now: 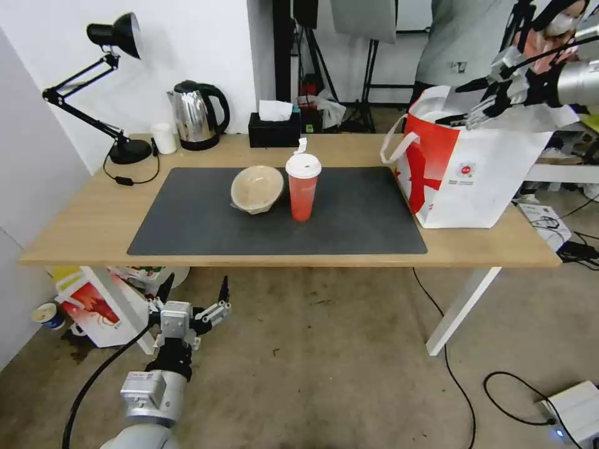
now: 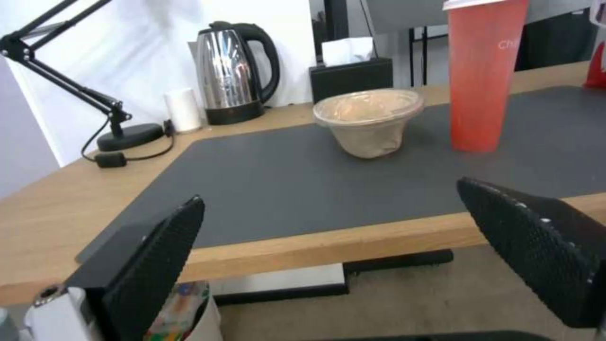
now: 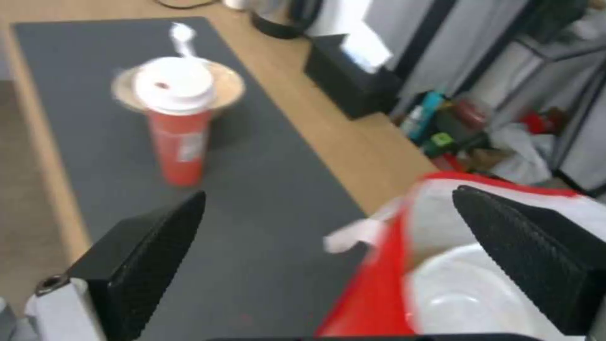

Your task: Pick up the trash from the table and place it into the takeout bag.

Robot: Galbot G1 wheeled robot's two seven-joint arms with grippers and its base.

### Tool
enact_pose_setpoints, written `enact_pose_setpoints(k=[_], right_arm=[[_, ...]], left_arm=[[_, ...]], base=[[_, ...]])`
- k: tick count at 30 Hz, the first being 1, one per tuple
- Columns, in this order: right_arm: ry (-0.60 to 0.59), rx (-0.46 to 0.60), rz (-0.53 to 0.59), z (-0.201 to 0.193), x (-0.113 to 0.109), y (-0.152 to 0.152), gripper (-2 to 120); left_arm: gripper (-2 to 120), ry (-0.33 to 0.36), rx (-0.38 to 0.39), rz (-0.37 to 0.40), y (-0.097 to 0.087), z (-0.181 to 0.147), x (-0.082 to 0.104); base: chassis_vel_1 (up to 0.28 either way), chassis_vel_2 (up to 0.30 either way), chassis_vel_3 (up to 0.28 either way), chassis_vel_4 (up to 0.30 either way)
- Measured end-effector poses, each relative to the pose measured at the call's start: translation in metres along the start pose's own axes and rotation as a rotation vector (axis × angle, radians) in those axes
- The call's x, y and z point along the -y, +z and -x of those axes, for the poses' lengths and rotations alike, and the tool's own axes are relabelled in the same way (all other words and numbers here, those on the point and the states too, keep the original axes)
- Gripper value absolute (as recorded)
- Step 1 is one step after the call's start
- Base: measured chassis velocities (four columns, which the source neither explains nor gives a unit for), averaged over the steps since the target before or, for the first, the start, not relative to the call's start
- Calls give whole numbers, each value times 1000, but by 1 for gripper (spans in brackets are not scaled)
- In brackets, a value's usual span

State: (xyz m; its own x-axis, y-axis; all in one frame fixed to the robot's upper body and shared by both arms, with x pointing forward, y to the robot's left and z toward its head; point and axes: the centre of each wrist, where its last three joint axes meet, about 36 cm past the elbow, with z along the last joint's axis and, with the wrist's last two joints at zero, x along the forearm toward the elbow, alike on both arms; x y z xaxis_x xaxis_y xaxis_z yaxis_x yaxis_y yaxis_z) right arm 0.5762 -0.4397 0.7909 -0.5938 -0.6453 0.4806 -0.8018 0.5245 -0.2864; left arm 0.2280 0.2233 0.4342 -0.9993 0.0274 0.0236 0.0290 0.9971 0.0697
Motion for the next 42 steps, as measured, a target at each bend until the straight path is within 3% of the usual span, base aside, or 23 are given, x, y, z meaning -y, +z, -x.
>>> enact_pose_setpoints(k=[7,11,19,31,42], right_arm=[[-96,10,24,13,-45,8,100],[-105,28,29,16,-55,7,100],[-29,184,53,11,-82,21,100],[50,438,198,-10,-161,55,100],[54,543,273,-11,-210,68,100]], left_arm=[[100,0,0,0,0,0,0],[100,0,0,0,0,0,0],[100,0,0,0,0,0,0],[100,0,0,0,0,0,0],[100,0,0,0,0,0,0]], base=[[0,0,0,0],[0,0,0,0],[0,0,0,0],[0,0,0,0],[0,0,0,0]])
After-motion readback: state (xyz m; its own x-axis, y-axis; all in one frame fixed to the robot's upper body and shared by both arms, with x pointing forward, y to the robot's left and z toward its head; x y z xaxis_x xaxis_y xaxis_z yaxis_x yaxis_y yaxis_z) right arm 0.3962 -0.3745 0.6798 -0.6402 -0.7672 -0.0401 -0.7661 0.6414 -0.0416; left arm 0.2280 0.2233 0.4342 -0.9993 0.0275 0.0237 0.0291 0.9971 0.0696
